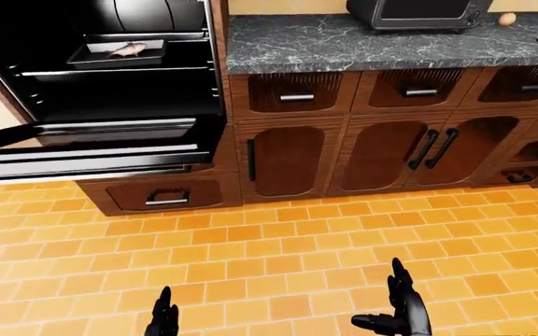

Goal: Close the oven door.

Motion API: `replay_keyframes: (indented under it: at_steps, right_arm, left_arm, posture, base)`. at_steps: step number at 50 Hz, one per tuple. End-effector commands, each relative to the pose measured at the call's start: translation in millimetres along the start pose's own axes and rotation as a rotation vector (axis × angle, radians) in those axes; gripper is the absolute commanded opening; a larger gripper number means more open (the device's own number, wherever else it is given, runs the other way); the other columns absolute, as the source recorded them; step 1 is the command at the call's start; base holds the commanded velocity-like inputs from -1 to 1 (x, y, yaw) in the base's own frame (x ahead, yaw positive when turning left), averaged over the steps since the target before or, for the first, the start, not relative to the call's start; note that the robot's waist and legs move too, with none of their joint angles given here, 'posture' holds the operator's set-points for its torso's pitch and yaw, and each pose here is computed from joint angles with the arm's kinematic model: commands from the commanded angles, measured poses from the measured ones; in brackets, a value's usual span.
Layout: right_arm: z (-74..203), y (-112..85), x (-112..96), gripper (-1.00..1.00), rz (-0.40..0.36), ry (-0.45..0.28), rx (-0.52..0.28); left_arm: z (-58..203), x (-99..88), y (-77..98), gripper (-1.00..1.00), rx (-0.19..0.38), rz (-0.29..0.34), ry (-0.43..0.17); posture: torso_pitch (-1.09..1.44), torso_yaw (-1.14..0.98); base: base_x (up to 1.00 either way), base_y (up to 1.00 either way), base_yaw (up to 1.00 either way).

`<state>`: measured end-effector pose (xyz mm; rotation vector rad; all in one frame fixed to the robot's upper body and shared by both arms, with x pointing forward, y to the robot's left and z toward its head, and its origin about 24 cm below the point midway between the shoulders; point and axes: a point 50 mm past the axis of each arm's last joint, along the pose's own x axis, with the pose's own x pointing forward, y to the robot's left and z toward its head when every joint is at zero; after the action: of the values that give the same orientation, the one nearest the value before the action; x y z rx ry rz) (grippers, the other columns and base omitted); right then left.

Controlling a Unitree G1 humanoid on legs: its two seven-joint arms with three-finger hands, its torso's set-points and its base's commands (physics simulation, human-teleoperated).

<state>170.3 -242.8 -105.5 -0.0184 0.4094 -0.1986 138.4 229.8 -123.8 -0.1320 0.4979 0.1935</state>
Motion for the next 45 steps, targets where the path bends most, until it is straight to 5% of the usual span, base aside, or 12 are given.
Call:
replay_keyframes:
  at_steps: [1,45]
  right_arm:
    - [10.8,0.4,5.7,1.0,0.003,-0.061,-0.005]
    - [13.3,-0.4,7.8,1.0,-0.001,-0.066,0.006]
  left_arm:
    - [12.4,4.8,5.2,1.0,0.02,0.007,-0.064]
    - [14.4,6.3,6.5,1.0,0.011,0.008,-0.067]
  posture:
    - [0.0,0.0]
    - [0.0,0.0]
  base:
    - [0.0,0.23,0.0]
    - [0.0,0.23,0.0]
